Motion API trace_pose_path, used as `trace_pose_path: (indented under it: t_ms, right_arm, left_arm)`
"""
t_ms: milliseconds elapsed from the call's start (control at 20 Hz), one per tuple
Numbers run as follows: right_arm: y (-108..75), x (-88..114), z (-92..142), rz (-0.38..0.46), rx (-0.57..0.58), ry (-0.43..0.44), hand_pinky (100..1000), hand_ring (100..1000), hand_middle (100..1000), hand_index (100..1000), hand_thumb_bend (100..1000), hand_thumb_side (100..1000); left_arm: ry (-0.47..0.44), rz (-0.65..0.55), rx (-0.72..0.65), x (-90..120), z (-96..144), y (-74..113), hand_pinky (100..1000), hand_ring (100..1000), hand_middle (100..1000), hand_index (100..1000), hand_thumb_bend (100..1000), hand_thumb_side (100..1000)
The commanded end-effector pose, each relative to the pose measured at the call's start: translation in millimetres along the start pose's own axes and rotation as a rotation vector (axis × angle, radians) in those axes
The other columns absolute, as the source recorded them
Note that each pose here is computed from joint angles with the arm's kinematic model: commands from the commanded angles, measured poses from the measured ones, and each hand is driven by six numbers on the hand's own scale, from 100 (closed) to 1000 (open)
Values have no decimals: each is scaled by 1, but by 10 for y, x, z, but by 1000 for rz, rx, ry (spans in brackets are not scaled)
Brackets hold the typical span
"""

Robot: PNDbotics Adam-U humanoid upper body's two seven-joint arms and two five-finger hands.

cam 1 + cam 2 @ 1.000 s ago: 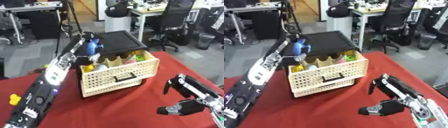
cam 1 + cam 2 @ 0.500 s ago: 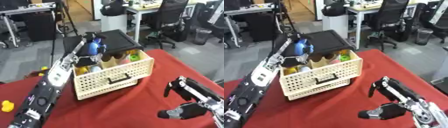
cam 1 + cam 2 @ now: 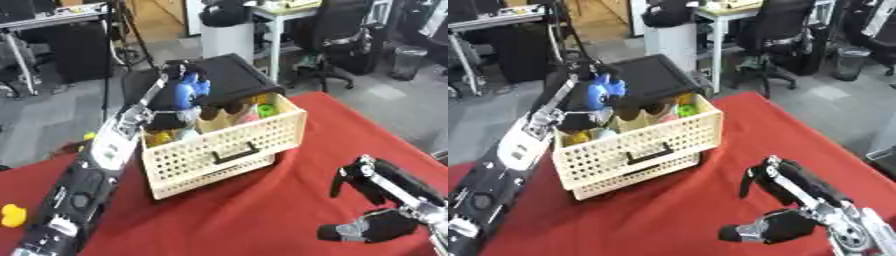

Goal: Pick up objects from table and place into drawer.

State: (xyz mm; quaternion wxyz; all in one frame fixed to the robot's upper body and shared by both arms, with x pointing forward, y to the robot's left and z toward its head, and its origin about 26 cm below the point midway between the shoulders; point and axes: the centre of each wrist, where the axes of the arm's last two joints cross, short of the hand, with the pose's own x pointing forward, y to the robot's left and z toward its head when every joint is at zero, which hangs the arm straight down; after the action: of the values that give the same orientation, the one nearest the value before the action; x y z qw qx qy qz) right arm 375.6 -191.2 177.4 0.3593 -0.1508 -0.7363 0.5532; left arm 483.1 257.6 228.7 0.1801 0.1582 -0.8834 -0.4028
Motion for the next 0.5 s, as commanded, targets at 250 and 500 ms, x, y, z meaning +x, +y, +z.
trace_pose_path:
  t_ms: [250, 500]
  right_arm:
    - [-102, 34, -10, 28, -12, -17, 145, 100, 100, 521, 862, 633]
    - [-102, 30, -9, 29, -12, -15, 145, 100, 100, 520, 862, 634]
  left_arm:
    - [-28, -55, -6, -13, -32, 78, 616, 743, 714, 835, 648, 161]
    - [-37, -58, -2, -20, -16, 73, 627, 754, 724, 841, 721, 200]
